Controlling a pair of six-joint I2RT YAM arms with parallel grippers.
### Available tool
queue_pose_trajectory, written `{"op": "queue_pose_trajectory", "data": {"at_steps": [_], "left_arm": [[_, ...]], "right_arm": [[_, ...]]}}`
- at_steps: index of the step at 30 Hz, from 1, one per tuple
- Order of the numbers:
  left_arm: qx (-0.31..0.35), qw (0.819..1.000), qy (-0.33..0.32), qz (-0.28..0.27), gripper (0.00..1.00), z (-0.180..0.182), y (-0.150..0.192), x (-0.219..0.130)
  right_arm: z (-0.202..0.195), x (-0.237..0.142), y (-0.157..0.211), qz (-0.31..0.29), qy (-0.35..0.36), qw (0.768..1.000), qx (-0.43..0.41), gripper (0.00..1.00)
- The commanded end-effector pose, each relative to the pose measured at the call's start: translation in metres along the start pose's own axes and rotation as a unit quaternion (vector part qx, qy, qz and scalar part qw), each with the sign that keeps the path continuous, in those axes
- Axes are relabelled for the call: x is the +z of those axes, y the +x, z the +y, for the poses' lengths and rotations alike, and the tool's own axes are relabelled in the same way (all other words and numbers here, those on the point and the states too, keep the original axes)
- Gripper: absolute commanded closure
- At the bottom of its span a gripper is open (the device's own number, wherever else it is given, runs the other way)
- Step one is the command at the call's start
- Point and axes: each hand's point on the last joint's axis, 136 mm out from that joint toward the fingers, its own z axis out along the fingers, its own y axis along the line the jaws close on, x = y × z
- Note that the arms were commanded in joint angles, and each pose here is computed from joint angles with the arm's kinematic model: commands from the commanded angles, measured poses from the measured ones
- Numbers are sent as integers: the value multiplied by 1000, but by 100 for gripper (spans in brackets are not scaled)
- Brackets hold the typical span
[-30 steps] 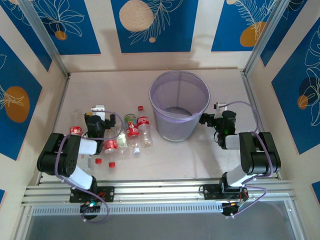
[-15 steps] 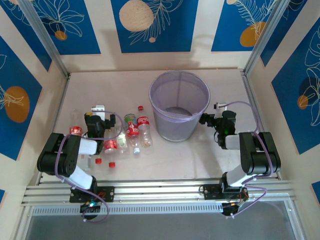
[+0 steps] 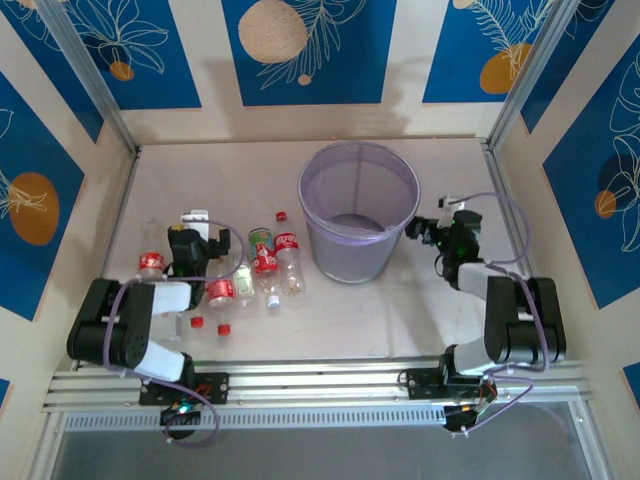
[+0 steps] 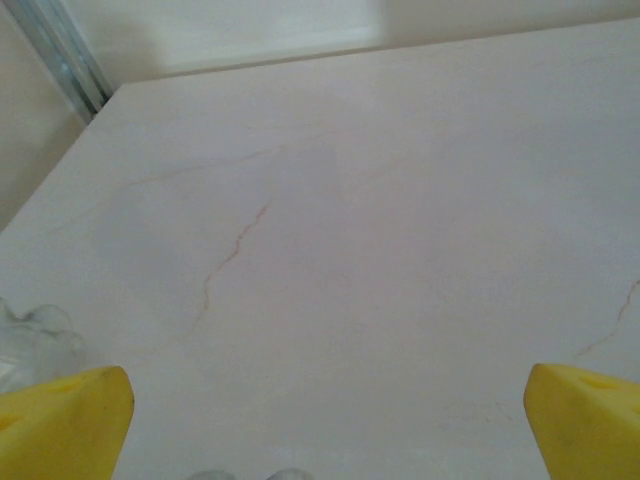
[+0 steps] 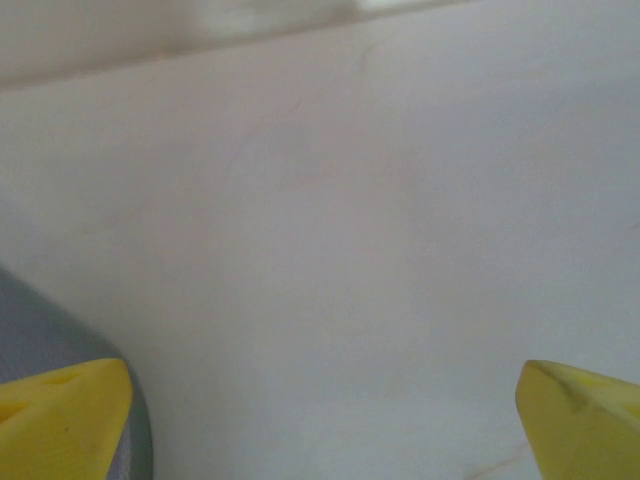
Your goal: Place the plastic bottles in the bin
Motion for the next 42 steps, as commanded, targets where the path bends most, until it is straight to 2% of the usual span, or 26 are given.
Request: {"op": "queue_pose_trajectory", "data": {"at_steps": [1, 5, 8, 13, 15, 17, 20, 22, 26, 29, 33, 39, 42], "left_arm": [[-28, 999, -44, 10, 0, 24, -40, -15], [-49, 993, -67, 81, 0, 38, -65, -38], [-48, 987, -68, 141, 0, 44, -71, -56], [-75, 965, -95, 232, 0, 74, -51, -85], [-107, 954, -129, 248, 0, 100, -37, -94], [-167, 939, -161, 254, 2, 132, -18, -98], [-233, 922, -183, 247, 4, 162, 3, -88], [-244, 914, -177, 270, 4, 165, 17, -75], [-242, 906, -155, 311, 4, 161, 35, -49], [-233, 909, -151, 310, 4, 165, 37, -35], [-218, 904, -117, 348, 4, 159, 46, -17], [-224, 893, -89, 381, 14, 147, 71, 1], [-221, 887, -79, 397, 15, 138, 81, 6]], "right_arm": [[-8, -19, -20, 31, 15, 998, 58, 1], [-16, -38, -16, 103, 63, 987, 107, 1], [-21, -56, -11, 142, 98, 974, 148, 1], [-7, -78, -16, 170, 87, 965, 180, 1], [-1, -85, -21, 180, 82, 963, 185, 1], [3, -90, -26, 188, 79, 961, 187, 1], [10, -94, -36, 192, 64, 961, 188, 1], [17, -96, -45, 195, 48, 962, 184, 1], [28, -108, -61, 184, 31, 966, 180, 1], [31, -119, -70, 164, 28, 970, 178, 1], [35, -130, -77, 145, 22, 973, 178, 1], [39, -144, -91, 116, 16, 977, 176, 1], [41, -149, -98, 107, 13, 979, 175, 1]]}}
